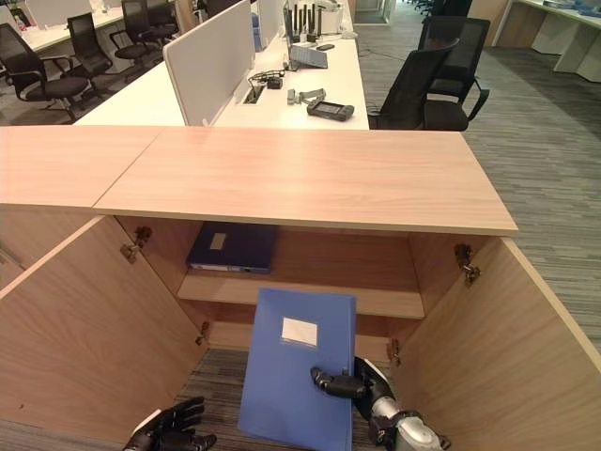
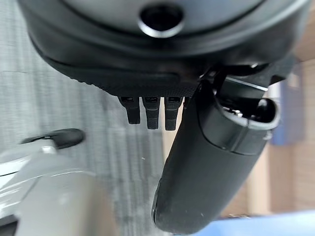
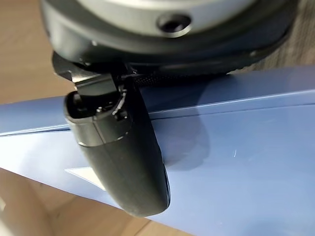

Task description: Put the empty folder in the office cabinet

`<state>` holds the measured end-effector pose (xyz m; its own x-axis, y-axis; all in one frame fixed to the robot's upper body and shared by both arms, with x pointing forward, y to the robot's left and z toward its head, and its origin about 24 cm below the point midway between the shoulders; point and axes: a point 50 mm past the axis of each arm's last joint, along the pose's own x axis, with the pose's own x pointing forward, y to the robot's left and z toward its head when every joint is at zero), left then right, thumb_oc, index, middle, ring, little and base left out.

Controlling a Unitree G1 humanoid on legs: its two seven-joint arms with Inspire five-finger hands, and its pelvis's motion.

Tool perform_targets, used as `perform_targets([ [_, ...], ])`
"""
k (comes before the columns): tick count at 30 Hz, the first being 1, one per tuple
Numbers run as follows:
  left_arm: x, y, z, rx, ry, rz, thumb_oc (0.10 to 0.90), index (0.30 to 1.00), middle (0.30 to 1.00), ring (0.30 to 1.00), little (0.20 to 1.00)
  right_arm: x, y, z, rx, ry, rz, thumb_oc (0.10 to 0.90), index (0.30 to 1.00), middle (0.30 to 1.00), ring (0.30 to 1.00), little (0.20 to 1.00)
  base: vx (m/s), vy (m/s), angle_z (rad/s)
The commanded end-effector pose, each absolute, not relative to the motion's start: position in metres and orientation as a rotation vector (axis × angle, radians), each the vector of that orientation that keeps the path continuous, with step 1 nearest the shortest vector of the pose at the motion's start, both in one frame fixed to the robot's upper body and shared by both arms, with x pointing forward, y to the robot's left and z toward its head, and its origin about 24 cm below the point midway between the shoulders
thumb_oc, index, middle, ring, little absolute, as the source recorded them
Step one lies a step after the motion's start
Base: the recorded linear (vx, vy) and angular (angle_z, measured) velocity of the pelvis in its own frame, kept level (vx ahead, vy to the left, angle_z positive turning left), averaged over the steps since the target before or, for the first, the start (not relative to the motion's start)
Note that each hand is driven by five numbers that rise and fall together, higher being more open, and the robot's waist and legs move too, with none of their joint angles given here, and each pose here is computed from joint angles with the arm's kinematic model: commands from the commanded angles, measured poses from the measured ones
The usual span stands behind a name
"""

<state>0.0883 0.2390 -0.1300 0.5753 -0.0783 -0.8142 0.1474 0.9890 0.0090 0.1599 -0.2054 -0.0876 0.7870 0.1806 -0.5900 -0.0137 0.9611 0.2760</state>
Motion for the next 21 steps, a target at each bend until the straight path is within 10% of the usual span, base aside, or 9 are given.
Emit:
perform_targets([
  [1,0.129,0.234,-0.121,0.165,0.828,-0.171,0.800,0.900,0.900,0.900,0.900,0.214,-0.204,-0.045,0.429,0.323,0.019,0.400,0.300,0.300,0.300,0.300,0.02,-0.039,0.03],
  [21,0.110,0.239,-0.142,0.137,0.978,-0.025,0.800,0.900,0.900,0.900,0.900,0.218,-0.254,-0.042,0.636,0.187,-0.371,0.400,0.300,0.300,0.300,0.300,0.00,-0.067,0.07],
])
